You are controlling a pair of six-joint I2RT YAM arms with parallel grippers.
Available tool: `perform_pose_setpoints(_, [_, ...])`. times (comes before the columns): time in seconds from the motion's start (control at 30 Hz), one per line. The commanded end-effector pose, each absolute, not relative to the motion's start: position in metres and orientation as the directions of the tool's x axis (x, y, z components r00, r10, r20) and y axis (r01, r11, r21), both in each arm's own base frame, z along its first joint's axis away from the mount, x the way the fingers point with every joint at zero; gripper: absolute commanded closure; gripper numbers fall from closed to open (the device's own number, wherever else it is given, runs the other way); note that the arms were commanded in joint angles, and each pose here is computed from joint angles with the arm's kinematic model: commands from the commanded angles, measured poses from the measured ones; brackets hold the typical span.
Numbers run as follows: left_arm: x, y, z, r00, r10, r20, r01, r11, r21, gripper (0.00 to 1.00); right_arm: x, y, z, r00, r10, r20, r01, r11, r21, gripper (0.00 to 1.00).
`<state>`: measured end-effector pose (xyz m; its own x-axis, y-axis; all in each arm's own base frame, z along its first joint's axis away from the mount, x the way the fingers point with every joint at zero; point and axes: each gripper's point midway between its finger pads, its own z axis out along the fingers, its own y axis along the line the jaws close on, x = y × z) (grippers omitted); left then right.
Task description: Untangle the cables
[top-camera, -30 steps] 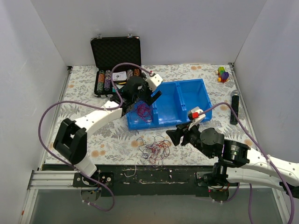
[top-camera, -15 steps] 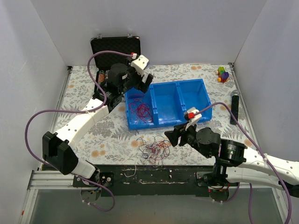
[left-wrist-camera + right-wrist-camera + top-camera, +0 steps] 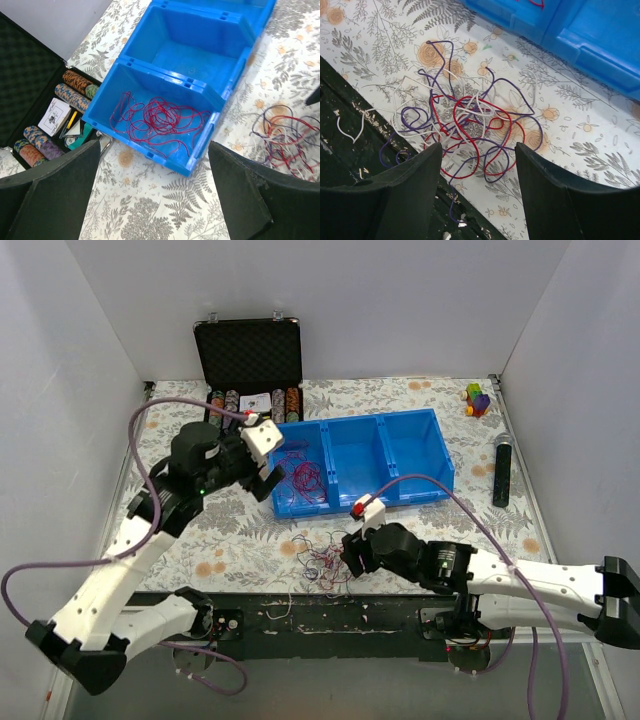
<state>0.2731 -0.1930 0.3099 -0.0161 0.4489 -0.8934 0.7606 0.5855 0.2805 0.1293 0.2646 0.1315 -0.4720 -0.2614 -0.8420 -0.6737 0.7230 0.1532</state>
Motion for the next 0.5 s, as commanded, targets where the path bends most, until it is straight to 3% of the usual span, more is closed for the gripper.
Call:
perform_pose_setpoints(0.0, [0.234, -0.18, 0.283, -0.057, 0.521, -0.852, 0.827, 0.502, 0.252, 0.11, 0.123, 0.297, 0.151, -0.451, -0.233, -0.861, -0.731, 0.65, 0.207, 0.33])
perform_pose_setpoints(0.47, [0.211, -0.161, 0.283, 0.008, 0.569, -0.822, 0.826, 0.46, 0.326, 0.2, 0.144, 0.309, 0.139, -0.393, -0.305, -0.867, -0.728, 0.68, 0.091, 0.37])
